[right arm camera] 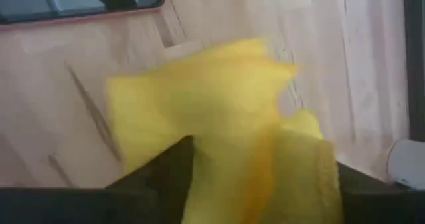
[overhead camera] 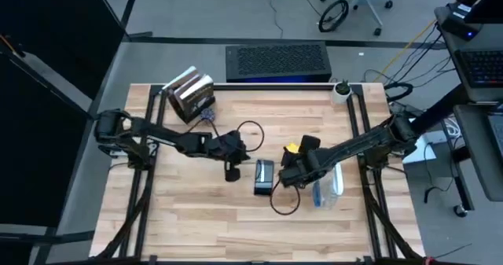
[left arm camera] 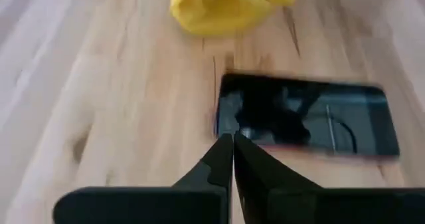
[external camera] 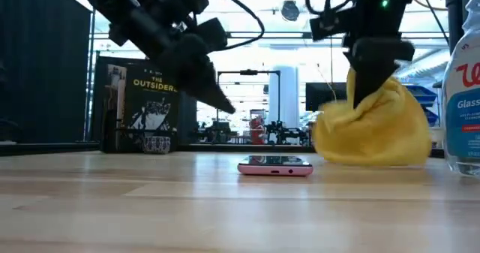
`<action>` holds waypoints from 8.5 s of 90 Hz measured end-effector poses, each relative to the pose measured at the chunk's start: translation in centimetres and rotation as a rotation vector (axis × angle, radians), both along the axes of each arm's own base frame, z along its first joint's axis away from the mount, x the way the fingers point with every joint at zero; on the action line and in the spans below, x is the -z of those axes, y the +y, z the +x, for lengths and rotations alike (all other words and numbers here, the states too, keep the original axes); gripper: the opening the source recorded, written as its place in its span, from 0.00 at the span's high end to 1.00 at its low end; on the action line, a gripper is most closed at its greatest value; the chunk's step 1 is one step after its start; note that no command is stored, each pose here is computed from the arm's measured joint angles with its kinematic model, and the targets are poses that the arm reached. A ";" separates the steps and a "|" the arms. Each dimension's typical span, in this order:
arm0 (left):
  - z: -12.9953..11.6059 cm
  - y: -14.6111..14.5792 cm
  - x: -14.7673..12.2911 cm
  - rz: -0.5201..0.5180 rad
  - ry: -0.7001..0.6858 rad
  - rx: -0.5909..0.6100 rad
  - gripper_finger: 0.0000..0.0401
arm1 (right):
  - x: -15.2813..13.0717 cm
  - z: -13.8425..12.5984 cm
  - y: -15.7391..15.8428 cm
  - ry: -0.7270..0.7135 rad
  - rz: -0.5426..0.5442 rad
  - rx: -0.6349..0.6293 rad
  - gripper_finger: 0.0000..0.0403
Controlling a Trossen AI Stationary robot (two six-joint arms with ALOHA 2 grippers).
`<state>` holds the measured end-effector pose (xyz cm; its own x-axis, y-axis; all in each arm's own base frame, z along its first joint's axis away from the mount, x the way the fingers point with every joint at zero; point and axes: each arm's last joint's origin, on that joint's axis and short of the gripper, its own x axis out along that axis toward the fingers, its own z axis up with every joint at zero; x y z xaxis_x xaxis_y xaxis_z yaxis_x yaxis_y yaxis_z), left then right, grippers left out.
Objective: Apply microfiber cloth
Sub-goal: Wipe the front of the pink cellphone with a yellow microfiber cloth, then spray the back of the pink cellphone using the spray bottle
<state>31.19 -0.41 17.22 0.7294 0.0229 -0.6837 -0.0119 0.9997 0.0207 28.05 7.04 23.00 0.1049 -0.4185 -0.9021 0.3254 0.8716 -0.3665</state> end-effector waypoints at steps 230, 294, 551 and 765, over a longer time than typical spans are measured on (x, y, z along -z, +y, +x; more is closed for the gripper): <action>4.1 -3.5 8.6 -0.035 -0.054 0.107 1.00 | 12.4 2.9 2.0 -0.245 -0.420 -0.980 0.53; -1.8 -2.3 -0.5 0.138 0.149 -0.047 1.00 | 7.4 6.4 1.2 -0.507 0.098 -0.464 0.97; -2.2 -3.4 -3.9 0.112 -0.065 -0.092 1.00 | -10.1 -7.0 -7.0 -0.830 0.495 0.062 0.37; -2.9 -3.8 -2.7 0.125 -0.007 -0.067 1.00 | -19.3 -10.6 4.7 -0.225 0.635 -0.081 0.37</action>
<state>28.26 -4.25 19.89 0.7281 0.1562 -0.6674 -0.0793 0.9863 0.1444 17.46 11.74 42.32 0.3275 0.2024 -0.9229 0.2589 0.9202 0.2937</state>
